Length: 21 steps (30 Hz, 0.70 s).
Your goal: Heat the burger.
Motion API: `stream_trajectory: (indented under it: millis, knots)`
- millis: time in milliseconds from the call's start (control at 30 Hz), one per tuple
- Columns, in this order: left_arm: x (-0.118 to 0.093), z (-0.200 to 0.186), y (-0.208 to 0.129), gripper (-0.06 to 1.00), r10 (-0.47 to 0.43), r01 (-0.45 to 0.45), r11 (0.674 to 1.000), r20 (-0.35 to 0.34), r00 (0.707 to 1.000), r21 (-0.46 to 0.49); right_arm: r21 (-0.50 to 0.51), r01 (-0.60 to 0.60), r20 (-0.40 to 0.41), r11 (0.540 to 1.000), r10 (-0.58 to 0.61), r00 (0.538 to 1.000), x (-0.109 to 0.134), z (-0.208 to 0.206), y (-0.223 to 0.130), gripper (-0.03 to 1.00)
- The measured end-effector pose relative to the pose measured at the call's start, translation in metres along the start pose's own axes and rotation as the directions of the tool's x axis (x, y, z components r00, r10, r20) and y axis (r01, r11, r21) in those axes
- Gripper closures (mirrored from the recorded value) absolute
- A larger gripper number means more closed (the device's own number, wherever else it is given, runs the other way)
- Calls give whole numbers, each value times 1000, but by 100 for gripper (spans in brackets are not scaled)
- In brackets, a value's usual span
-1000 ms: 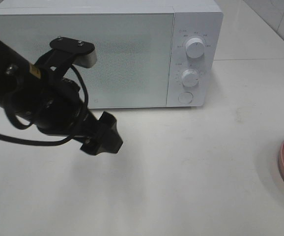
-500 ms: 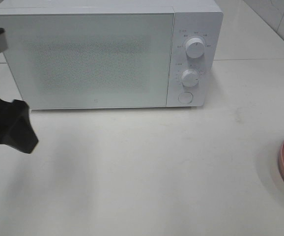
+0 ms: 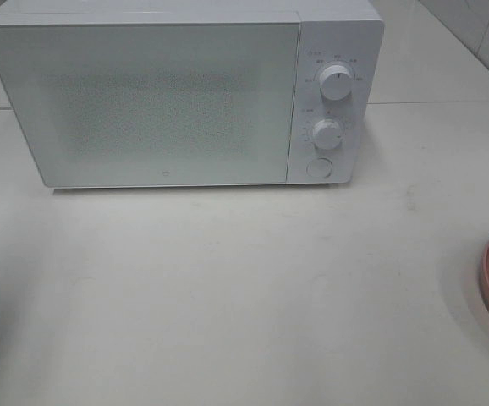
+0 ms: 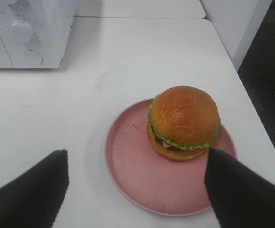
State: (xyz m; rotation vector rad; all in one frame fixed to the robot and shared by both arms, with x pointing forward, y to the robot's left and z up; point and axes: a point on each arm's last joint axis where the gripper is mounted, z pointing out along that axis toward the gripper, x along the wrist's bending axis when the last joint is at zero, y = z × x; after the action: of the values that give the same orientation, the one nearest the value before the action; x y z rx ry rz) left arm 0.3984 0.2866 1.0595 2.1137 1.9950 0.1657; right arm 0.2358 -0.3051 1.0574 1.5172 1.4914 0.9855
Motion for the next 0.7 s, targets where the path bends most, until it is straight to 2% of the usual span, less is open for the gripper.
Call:
stream_trajectory:
  millis: [167,267,333,400,433,467,500,533,567,600,633,667,700]
  knots:
    - [3,-1,-41,-4,-1,-1,998,-29,1000,-59,0,0,0,1000,0,1000,0,0,0,20]
    - [3,-2,-48,-4,0,-2,997,-30,1000,-76,0,0,0,1000,0,1000,0,0,0,20]
    - [3,-2,-72,-4,2,-7,987,-31,1000,-159,0,0,0,1000,0,1000,0,0,0,20]
    - [3,-2,-78,-4,3,-9,982,-32,999,-187,0,0,0,1000,0,1000,0,0,0,20]
    - [3,-7,-88,-4,6,-15,964,-32,999,-266,0,0,0,1000,0,1000,0,0,0,20]
    - [3,-7,-88,-4,6,-15,964,-32,999,-266,0,0,0,1000,0,1000,0,0,0,20]
    - [2,-9,-91,-4,7,-17,950,-33,999,-312,0,0,0,1000,0,1000,0,0,0,20]
    - [2,-18,-98,-4,10,-24,903,-34,999,-429,0,0,0,1000,0,1000,0,0,0,20]
    - [2,-18,-98,-4,10,-24,903,-34,999,-429,0,0,0,1000,0,1000,0,0,0,20]
    - [2,-21,-102,-4,12,-26,884,-34,999,-467,0,0,0,1000,0,1000,0,0,0,20]
    - [1,-28,-113,-4,15,-32,842,-35,999,-539,0,0,0,1000,0,1000,0,0,0,20]
    - [1,-28,-113,-4,15,-32,842,-35,999,-539,0,0,0,1000,0,1000,0,0,0,20]
    - [1,-32,-124,-4,19,-38,801,-39,999,-597,0,0,0,1000,0,1000,0,0,0,20]
